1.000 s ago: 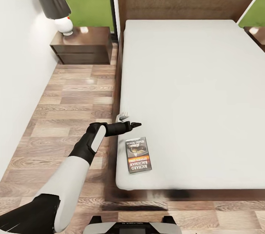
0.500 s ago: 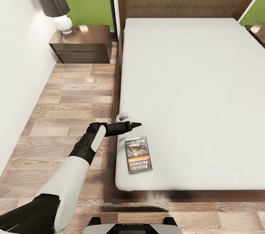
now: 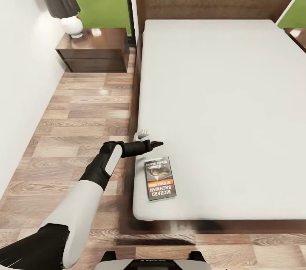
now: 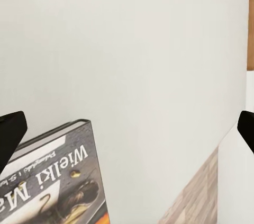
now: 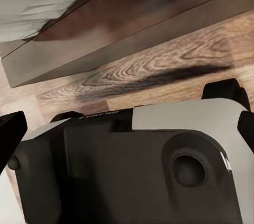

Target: In the bedroom, move the book from the bed onto either nightstand, and place the two sandals side by side next to the bed.

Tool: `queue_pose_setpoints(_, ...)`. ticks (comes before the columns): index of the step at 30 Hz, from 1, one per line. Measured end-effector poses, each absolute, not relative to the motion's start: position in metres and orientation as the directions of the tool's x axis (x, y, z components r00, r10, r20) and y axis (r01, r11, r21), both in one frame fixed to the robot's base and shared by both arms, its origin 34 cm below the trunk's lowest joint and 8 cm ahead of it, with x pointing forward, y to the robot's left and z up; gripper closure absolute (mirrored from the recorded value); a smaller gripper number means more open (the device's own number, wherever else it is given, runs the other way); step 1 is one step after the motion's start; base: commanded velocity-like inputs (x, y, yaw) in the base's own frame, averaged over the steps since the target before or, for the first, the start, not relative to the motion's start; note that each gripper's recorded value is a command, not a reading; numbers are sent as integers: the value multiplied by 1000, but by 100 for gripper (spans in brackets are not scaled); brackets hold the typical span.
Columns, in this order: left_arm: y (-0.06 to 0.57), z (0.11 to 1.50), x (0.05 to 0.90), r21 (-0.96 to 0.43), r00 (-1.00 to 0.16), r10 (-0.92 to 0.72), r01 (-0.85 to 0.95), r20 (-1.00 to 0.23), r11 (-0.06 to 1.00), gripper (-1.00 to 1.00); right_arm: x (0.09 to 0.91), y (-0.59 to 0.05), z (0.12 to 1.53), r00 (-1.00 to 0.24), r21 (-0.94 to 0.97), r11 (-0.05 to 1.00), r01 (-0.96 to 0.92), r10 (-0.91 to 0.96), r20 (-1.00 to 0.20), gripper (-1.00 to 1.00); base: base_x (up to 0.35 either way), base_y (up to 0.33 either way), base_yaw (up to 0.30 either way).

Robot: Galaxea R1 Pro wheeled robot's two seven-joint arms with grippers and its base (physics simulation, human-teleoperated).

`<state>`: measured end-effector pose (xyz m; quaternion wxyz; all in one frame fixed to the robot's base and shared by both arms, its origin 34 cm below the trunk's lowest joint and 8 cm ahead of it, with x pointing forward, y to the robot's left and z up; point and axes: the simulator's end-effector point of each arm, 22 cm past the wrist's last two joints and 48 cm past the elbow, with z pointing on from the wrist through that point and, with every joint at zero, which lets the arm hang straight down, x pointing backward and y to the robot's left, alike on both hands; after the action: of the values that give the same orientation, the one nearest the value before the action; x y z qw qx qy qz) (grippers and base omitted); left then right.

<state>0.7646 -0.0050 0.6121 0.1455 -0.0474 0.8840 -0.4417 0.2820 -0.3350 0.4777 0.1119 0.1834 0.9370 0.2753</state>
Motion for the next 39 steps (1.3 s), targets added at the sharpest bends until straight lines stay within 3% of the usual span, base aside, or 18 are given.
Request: queue_pose_setpoints(39, -5, 565, 762, -796, -953, -212, 45, -215, 604, -100, 280, -335, 430, -907, 558, 781, 281, 405, -110, -100, 0, 0, 0)
